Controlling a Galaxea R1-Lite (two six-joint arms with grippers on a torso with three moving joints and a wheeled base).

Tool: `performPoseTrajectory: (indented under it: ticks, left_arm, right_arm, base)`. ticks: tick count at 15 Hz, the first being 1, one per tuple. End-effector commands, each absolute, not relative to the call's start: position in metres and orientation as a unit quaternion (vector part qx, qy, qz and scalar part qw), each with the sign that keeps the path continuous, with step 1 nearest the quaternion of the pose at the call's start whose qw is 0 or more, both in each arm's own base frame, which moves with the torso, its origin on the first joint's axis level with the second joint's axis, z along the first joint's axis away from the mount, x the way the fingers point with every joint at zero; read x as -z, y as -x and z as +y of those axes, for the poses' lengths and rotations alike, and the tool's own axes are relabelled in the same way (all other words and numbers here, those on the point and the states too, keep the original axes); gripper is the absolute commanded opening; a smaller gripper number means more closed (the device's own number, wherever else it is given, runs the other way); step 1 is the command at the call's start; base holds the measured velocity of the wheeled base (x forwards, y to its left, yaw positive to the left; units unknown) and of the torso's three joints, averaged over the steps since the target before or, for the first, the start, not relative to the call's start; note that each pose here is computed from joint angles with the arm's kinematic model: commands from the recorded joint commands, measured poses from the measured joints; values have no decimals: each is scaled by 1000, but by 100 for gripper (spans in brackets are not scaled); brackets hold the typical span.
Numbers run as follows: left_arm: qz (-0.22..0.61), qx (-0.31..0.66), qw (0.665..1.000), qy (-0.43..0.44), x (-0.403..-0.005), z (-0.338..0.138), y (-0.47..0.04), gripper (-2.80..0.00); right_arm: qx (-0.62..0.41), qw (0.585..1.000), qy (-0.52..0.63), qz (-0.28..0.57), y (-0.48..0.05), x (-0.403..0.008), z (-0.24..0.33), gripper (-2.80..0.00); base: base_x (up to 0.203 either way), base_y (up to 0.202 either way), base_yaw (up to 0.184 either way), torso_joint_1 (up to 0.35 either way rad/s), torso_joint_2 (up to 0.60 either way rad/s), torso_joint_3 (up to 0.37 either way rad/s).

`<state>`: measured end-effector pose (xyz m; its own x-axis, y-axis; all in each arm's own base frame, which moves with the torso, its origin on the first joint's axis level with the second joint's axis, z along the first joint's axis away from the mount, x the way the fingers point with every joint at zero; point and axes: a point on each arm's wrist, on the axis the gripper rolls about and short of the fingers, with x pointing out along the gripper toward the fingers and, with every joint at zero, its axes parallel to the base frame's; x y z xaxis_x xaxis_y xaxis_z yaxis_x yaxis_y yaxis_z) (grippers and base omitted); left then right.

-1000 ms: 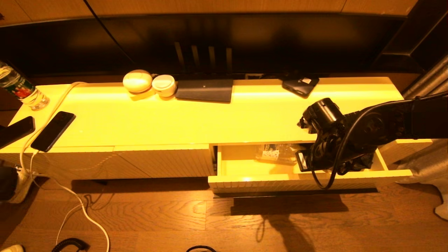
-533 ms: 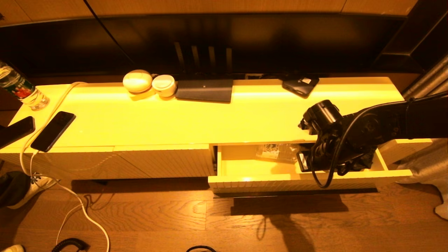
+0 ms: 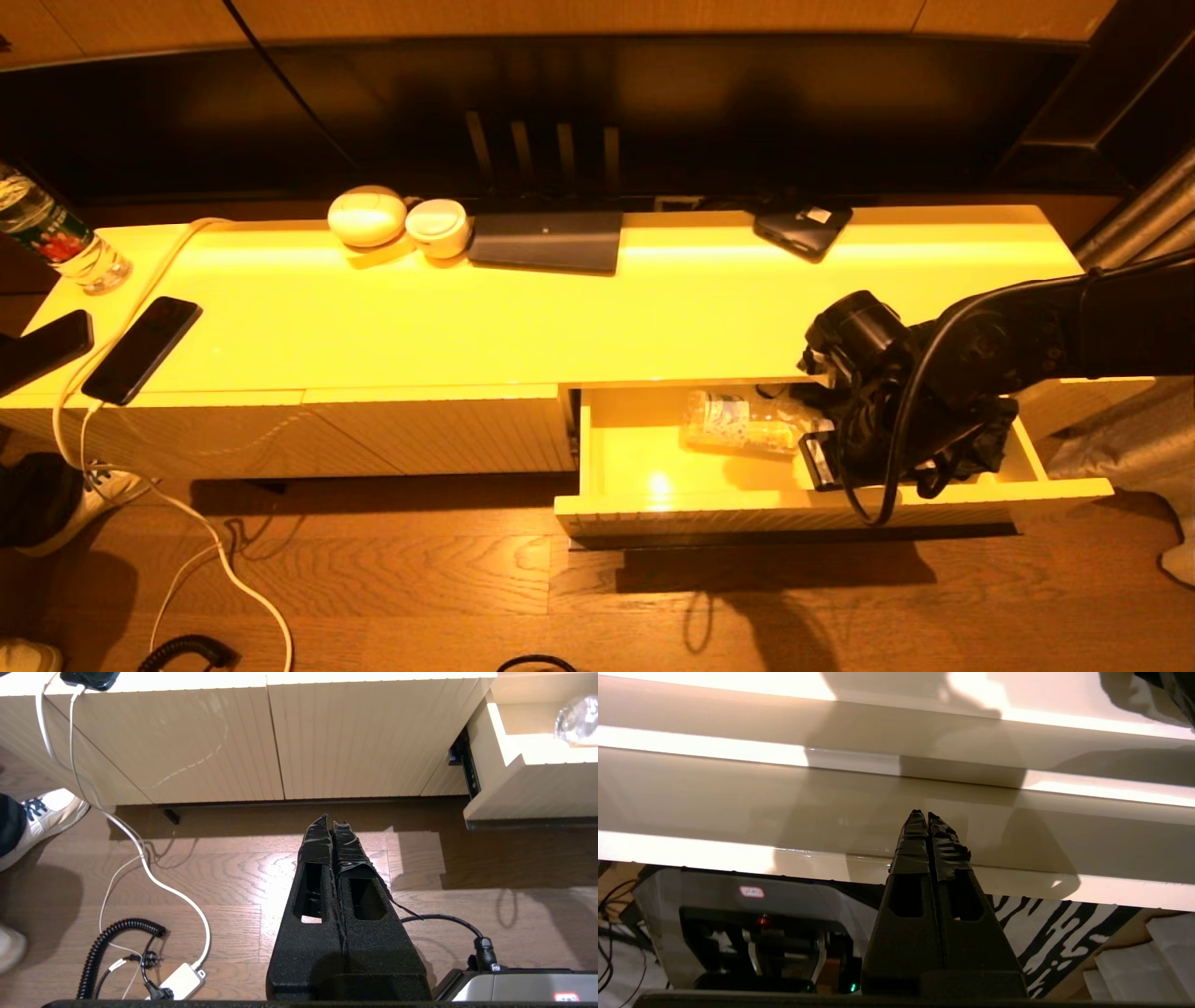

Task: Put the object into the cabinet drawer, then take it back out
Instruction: Open the drawer

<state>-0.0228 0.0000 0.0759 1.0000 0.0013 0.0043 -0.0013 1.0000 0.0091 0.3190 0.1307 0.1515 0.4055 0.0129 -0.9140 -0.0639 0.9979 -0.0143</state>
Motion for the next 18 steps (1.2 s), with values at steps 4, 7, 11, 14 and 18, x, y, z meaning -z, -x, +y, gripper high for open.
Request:
performPoseTrajectory:
  ticks: [4,7,11,14,18]
  left_arm:
    - [-2,-1,1000,-5,-76,0,23,-280]
    - [-2,-1,1000,-5,-76,0,23,-280]
    - [-2,-1,1000,-5,-76,0,23,-280]
    - [-2,-1,1000,-5,-76,0,23,-280]
    - [-1,0,1000,-5,-75,0,23,-280]
  right_arm:
    - [-36,807,21,589,-303,-150,129,-280]
    - [-38,796,22,604,-296,-144,126,-280]
    - [-47,791,20,610,-292,-142,128,-280]
    - [-51,784,24,619,-288,-137,130,-280]
    - [-47,803,1,594,-291,-144,132,-280]
  base:
    - [0,0,0,0,0,0]
    - [0,0,0,0,0,0]
    - [0,0,0,0,0,0]
    - [0,0,0,0,0,0]
    - [0,0,0,0,0,0]
